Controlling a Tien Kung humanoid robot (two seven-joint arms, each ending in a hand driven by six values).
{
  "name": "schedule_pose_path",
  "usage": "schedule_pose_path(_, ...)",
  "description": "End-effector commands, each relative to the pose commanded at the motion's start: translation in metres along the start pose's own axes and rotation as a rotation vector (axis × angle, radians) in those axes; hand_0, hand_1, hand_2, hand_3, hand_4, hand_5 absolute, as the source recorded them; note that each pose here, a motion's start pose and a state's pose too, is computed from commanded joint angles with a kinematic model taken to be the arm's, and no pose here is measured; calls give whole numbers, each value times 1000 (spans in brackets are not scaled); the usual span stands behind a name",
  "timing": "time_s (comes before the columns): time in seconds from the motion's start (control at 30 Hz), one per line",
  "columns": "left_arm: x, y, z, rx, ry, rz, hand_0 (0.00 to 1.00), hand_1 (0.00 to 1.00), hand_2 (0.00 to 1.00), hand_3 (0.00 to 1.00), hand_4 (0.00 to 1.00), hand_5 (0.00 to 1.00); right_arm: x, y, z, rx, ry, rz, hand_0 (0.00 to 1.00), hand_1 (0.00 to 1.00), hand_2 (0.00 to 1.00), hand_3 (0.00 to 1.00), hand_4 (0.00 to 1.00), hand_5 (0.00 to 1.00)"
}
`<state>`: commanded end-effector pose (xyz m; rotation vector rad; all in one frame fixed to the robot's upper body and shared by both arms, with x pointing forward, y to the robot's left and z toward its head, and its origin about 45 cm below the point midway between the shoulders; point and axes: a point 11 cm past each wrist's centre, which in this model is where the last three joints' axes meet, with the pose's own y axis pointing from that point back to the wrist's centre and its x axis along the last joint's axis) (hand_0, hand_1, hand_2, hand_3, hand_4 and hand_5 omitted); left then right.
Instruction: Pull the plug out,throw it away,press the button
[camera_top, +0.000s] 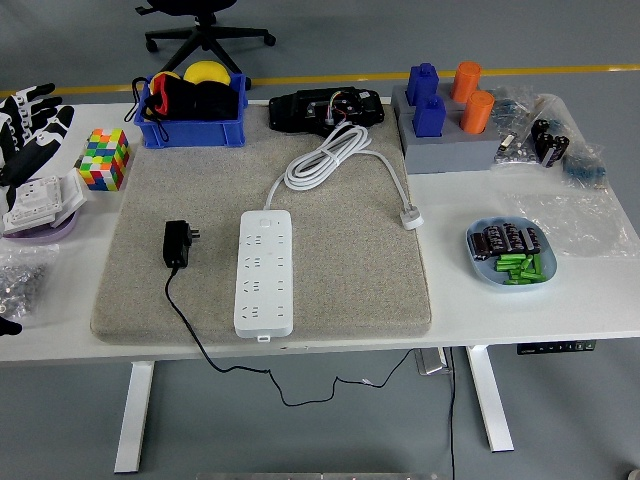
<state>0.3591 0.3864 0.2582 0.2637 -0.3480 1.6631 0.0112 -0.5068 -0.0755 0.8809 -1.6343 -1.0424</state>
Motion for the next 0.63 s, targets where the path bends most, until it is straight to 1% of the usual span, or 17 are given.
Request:
schedule_pose_path(0.13, -1, 0, 0, 1, 9, 6, 860, 829, 806, 826, 729, 562, -1, 0, -1, 4, -8, -1, 741, 704, 688, 670, 767, 644)
schedule_pose_path(0.47, -4, -1, 3, -8, 7, -8, 859, 821, 805, 825, 729, 562, 0, 0, 0, 2, -15, 0, 740, 700, 687, 667, 765, 644)
schedule_pose_path(0.63, -5, 1, 0, 1, 4, -11, 859, 821, 805, 825, 729, 562, -1, 0, -1, 7, -24, -2, 740, 700, 687, 667, 765, 644)
